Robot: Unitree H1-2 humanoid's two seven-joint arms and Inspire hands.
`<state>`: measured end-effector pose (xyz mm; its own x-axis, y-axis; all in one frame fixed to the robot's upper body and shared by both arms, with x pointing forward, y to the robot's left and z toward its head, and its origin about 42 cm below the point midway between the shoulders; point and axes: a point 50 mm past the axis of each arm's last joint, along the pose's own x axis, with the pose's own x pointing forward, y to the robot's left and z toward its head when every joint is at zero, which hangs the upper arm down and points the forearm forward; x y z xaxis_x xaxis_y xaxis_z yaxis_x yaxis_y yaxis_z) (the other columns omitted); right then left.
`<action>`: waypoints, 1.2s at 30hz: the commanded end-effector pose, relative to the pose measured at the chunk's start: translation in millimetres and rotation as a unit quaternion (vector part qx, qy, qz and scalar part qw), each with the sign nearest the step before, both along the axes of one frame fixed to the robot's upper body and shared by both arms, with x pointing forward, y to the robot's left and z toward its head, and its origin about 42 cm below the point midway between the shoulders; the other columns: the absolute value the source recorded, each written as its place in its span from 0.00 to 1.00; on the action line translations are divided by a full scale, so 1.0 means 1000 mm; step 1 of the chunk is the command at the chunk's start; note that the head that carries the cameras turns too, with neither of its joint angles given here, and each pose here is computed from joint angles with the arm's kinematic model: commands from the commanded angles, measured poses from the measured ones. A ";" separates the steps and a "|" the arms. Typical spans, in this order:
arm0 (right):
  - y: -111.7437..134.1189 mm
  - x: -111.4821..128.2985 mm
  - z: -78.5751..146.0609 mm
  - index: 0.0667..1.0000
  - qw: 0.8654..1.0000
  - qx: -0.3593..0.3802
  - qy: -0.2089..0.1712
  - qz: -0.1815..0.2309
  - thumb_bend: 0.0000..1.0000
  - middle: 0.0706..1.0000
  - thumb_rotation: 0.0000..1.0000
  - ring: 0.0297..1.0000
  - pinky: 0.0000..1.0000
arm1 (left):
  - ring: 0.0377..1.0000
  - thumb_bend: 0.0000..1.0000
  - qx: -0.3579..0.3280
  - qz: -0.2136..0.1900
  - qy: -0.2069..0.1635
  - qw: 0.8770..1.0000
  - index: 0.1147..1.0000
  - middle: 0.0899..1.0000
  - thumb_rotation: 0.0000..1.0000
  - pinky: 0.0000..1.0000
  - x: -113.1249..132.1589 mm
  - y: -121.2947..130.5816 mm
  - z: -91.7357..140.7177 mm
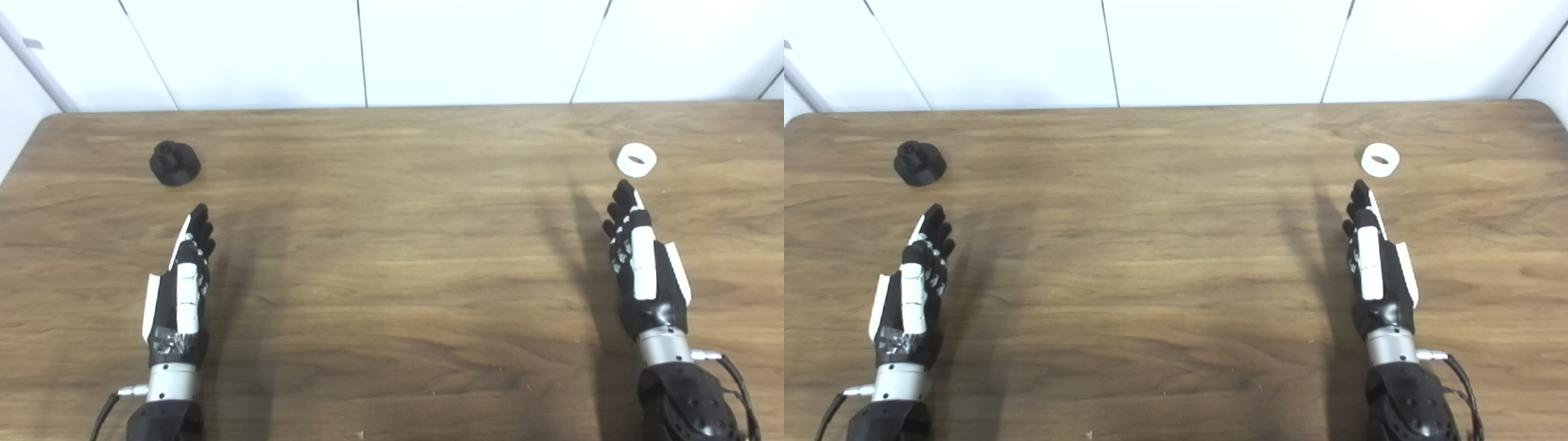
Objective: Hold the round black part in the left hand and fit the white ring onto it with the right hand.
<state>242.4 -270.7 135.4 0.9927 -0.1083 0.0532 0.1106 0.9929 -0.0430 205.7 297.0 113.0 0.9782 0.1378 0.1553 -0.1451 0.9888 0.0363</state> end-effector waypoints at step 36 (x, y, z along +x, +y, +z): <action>0.001 0.000 0.010 0.96 0.999 -0.023 -0.028 -0.002 0.52 0.98 1.00 0.99 1.00 | 1.00 0.55 0.010 -0.002 -0.009 1.000 0.98 1.00 1.00 1.00 0.001 -0.001 0.001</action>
